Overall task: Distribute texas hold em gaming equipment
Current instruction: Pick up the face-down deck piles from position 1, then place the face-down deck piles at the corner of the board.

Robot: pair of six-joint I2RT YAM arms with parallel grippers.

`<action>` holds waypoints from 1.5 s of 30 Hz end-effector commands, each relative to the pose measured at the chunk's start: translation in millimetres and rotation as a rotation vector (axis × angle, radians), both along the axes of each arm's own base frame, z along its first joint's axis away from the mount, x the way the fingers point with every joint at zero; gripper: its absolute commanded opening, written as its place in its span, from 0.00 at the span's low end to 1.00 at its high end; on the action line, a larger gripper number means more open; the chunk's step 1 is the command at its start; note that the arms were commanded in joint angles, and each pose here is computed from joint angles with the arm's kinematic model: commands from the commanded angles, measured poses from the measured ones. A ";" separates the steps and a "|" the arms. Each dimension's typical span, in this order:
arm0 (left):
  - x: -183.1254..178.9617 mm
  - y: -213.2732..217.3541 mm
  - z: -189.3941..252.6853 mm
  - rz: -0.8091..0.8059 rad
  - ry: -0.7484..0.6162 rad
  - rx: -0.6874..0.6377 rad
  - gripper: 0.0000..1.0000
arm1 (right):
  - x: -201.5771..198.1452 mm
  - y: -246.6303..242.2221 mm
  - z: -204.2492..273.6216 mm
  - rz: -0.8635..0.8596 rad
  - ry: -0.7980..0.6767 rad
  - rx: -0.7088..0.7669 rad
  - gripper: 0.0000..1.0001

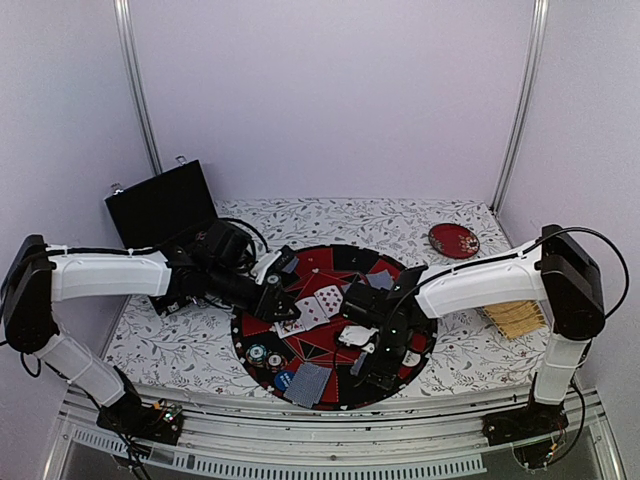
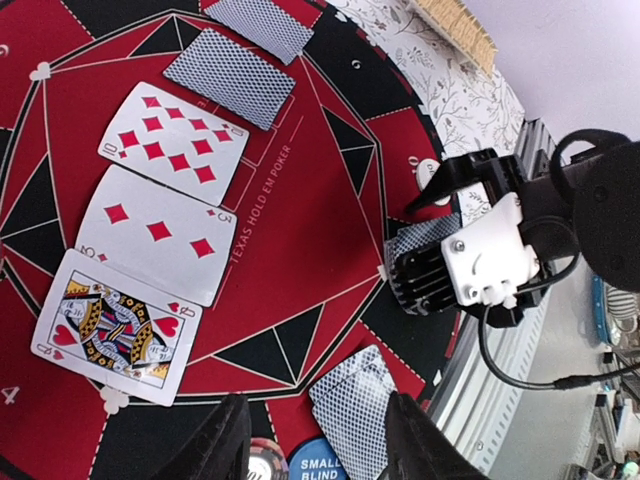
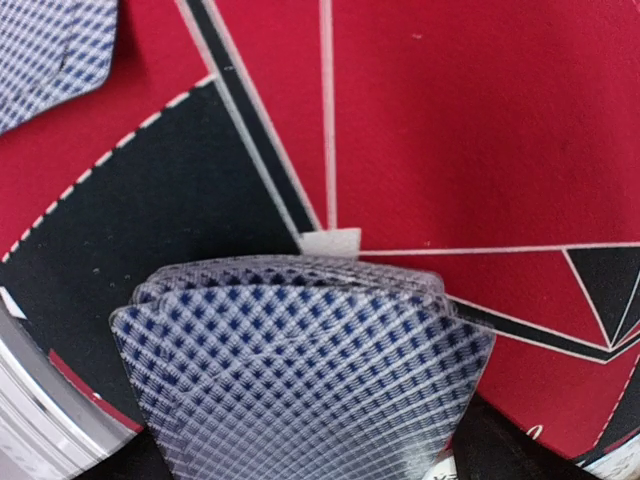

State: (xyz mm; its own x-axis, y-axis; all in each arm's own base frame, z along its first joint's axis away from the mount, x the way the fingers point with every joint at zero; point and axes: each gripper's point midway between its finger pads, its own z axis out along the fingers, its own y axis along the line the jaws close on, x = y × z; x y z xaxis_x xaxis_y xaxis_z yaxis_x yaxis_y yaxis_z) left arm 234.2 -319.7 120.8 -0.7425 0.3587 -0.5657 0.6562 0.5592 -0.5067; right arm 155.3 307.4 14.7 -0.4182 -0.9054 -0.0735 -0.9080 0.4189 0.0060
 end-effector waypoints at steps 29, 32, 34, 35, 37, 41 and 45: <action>25.6 46.5 17.2 0.137 -0.077 -0.001 0.48 | 131.9 -164.9 42.4 -0.855 -0.138 0.092 0.41; 31.3 59.7 18.2 0.186 -0.092 0.015 0.48 | 148.9 -189.2 37.9 -0.938 -0.150 0.093 0.42; 35.9 70.4 18.8 0.223 -0.102 0.025 0.48 | 153.4 -209.1 28.7 -0.980 -0.151 0.056 0.44; 37.2 74.8 18.8 0.238 -0.105 0.028 0.48 | 154.0 -215.2 23.9 -0.997 -0.144 0.051 0.44; 40.2 83.4 19.3 0.264 -0.110 0.027 0.49 | 152.9 -220.0 15.8 -1.001 -0.127 0.043 0.43; 45.5 95.7 20.0 0.299 -0.114 0.024 0.49 | 148.9 -214.0 9.6 -0.987 -0.078 0.046 0.40; 52.4 105.7 18.4 0.335 -0.116 0.029 0.49 | 145.9 -217.8 2.5 -0.980 -0.063 0.007 0.47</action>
State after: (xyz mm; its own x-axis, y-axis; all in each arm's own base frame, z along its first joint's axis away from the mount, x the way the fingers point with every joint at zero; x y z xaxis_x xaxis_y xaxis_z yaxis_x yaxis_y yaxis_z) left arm 281.7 -227.1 142.8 -0.7453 0.1512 -0.6493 0.5208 0.7401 -0.4255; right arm 303.0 88.9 24.5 -0.9789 -0.1389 -0.1498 -0.1376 0.9903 -0.0193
